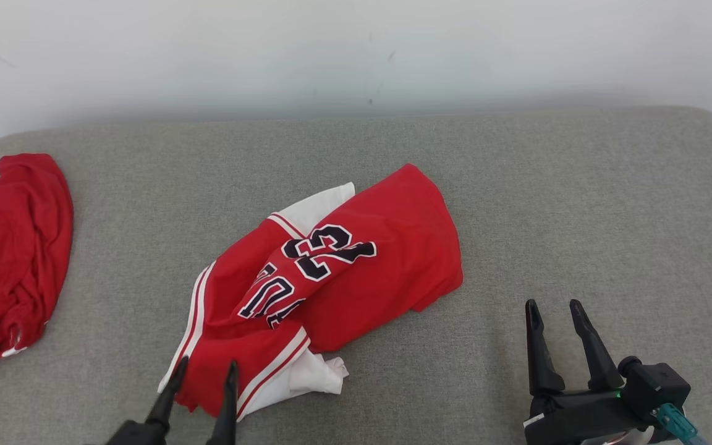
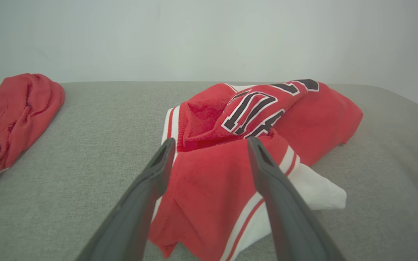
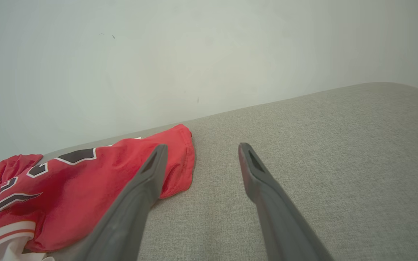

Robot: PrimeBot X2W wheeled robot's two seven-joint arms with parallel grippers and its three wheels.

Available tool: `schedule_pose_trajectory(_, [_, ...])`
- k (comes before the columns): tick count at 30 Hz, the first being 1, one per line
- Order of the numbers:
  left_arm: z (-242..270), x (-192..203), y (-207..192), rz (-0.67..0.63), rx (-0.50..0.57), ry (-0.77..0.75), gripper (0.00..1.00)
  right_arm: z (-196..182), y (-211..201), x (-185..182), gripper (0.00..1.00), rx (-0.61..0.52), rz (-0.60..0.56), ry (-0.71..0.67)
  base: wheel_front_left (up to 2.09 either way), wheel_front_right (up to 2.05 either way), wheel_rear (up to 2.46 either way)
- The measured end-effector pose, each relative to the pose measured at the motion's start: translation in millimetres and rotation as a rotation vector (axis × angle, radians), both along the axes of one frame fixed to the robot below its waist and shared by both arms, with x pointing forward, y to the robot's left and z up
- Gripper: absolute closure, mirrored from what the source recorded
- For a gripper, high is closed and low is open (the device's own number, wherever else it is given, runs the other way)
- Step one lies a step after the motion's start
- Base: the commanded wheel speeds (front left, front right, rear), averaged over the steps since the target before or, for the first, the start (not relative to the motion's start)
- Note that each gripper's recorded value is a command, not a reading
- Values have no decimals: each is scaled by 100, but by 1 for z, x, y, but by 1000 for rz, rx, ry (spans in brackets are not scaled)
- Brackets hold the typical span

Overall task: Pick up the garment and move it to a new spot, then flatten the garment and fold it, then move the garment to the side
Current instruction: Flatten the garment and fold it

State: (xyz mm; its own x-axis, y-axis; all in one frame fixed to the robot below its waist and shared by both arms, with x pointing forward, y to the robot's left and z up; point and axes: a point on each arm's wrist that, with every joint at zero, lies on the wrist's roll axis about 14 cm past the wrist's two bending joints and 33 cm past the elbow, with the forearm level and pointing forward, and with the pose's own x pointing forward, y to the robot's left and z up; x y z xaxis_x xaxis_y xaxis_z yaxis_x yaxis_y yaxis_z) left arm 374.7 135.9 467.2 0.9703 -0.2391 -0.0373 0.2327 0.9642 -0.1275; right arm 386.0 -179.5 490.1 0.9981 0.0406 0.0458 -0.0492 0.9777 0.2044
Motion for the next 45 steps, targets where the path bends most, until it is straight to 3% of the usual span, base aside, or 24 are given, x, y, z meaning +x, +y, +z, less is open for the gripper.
schedule_pose_trajectory(10, [-48,-19,-16,-59,34,151,0,-1,-3,-3,0,-5,-7,5,0,0,0])
schedule_pose_trajectory(20, [-79,-4,-34,-140,106,241,0,-5,-19,-11,0,-24,-56,20,0,0,0])
schedule_pose_trajectory(22, [-81,-1,-37,-149,110,245,100,-5,-23,-13,0,-28,-66,22,0,0,0])
schedule_pose_trajectory(30, [-46,6,-40,-123,30,149,100,-3,-23,-18,0,-29,-67,15,0,0,0])
schedule_pose_trajectory(39, [-9,-15,13,-35,39,50,100,1,2,-12,0,1,5,-1,0,0,0])
schedule_pose_trajectory(44, [-8,-32,28,-4,41,92,100,1,12,-7,0,9,35,-3,0,0,0])
schedule_pose_trajectory(45, [-13,-35,29,-4,42,112,86,0,13,-7,0,10,36,0,0,0,0])
